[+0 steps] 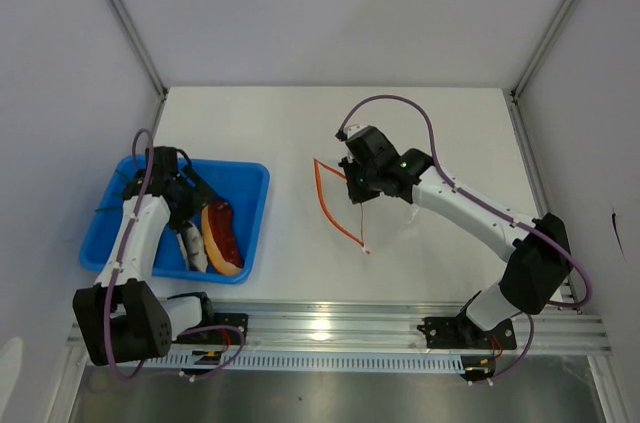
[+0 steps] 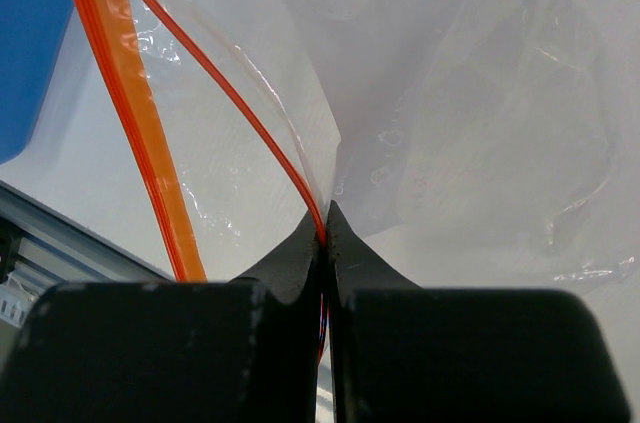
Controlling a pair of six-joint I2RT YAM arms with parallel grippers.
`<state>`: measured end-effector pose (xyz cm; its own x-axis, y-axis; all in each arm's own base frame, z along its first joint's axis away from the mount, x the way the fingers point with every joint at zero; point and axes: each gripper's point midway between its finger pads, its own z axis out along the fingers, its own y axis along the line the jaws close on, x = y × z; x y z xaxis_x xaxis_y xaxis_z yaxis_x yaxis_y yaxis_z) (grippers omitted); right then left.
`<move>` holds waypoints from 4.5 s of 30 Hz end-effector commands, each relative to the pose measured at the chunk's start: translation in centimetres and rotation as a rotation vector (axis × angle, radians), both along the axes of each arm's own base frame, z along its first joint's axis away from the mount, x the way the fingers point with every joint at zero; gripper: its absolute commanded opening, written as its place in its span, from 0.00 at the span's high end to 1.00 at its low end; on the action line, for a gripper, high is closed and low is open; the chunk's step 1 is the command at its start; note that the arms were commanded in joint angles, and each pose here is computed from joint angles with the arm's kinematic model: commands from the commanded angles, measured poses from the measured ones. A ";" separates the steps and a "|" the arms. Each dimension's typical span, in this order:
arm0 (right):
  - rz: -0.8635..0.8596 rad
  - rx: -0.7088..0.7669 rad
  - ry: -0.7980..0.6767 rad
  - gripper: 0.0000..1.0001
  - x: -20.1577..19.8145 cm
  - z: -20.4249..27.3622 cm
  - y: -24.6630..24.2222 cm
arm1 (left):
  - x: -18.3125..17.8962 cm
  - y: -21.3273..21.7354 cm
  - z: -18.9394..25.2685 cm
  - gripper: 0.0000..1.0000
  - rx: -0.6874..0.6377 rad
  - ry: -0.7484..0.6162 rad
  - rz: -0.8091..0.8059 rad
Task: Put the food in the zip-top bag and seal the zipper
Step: Pick up the fake fish from the bin, then place the fake fish in the zipper food storage bag.
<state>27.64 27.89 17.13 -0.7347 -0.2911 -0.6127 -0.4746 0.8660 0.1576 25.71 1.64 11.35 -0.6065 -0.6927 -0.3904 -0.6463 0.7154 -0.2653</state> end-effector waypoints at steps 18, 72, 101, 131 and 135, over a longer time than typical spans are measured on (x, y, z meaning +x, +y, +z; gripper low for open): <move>0.033 0.054 -0.037 1.00 -0.8 1.4 -0.1 | -5.5 3.8 -3.2 0.23 0.133 0.338 0.256; -0.023 0.143 -0.076 1.00 1.4 4.5 1.8 | -2.0 -16.0 20.6 1.00 -0.661 -0.693 -0.617; -0.058 0.441 0.070 1.00 -0.9 7.5 5.4 | -4.1 -23.4 23.0 0.99 -1.311 -0.833 -0.718; -0.142 0.638 0.218 1.00 -1.8 7.5 7.9 | -2.6 -24.6 21.1 0.99 -1.261 -0.882 -0.657; -0.189 0.714 0.236 1.00 -1.7 8.2 7.7 | -2.6 -24.6 20.1 1.00 -1.245 -0.876 -0.646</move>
<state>25.76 35.11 22.28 -0.8787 0.1675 -0.4471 -0.2332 0.6667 0.7079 23.20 -22.89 31.34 -0.8331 -0.5388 -0.1251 0.2374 -0.1441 -0.9607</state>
